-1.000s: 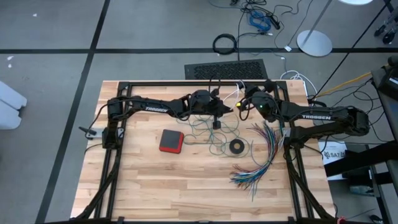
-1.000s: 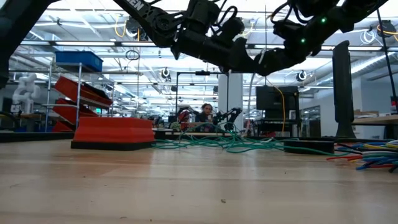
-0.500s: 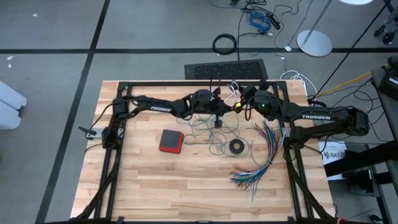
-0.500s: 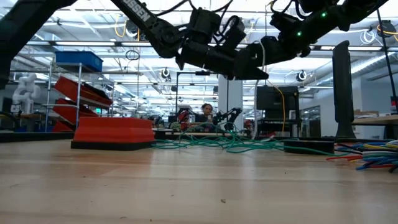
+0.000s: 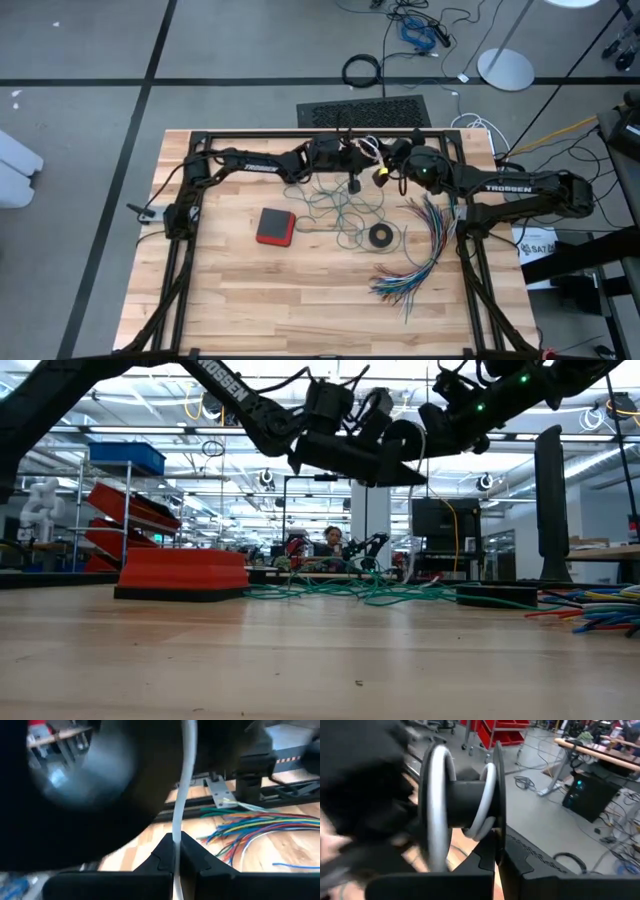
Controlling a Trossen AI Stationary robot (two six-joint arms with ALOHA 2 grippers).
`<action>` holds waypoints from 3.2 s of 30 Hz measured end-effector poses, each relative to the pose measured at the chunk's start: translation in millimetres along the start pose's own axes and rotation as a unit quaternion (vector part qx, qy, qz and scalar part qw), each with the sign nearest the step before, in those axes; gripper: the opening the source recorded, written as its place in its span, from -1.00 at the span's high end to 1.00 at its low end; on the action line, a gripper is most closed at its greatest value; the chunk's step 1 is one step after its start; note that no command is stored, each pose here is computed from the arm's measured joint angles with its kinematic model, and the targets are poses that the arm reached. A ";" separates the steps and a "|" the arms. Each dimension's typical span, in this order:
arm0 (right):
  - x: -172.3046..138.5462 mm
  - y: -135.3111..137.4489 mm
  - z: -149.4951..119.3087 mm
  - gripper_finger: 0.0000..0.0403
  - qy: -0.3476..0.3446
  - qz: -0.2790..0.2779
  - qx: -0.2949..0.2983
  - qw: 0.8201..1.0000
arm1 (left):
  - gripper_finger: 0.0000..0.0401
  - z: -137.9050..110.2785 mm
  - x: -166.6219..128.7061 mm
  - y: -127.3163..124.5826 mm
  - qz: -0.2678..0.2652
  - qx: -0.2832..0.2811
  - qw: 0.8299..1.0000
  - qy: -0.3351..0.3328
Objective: Coiling cords
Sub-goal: Coil the white wire cable on the spool
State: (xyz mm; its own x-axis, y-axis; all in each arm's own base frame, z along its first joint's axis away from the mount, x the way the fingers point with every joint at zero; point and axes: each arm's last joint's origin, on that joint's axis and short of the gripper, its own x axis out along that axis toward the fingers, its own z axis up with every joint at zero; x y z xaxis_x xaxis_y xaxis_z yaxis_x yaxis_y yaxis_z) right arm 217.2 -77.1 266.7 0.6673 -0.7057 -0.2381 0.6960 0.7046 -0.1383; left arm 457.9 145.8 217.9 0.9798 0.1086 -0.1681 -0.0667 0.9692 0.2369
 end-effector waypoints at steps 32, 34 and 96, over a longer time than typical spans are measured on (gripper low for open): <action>-3.1 -8.1 -37.7 1.00 0.185 0.052 -0.100 0.976 | 0.97 -37.7 -15.7 42.4 0.008 -0.014 0.992 0.124; -3.1 -11.7 -41.6 1.00 0.208 0.060 -0.097 0.971 | 0.97 -39.1 -15.7 41.1 0.015 -0.006 0.991 0.136; 92.8 -22.2 -57.9 1.00 0.190 -0.155 -0.030 0.969 | 0.84 -11.2 9.9 -1.0 0.171 0.029 0.967 0.187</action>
State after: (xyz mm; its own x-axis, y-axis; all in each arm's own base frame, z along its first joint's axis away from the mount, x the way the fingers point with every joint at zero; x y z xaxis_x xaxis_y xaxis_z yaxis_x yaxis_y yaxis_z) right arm 248.3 -154.0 192.1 0.2757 -0.8143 -0.5108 0.8231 0.4745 -0.3121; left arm 465.6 148.4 205.3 0.7654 0.5030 -0.4014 -0.3534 0.8498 0.3911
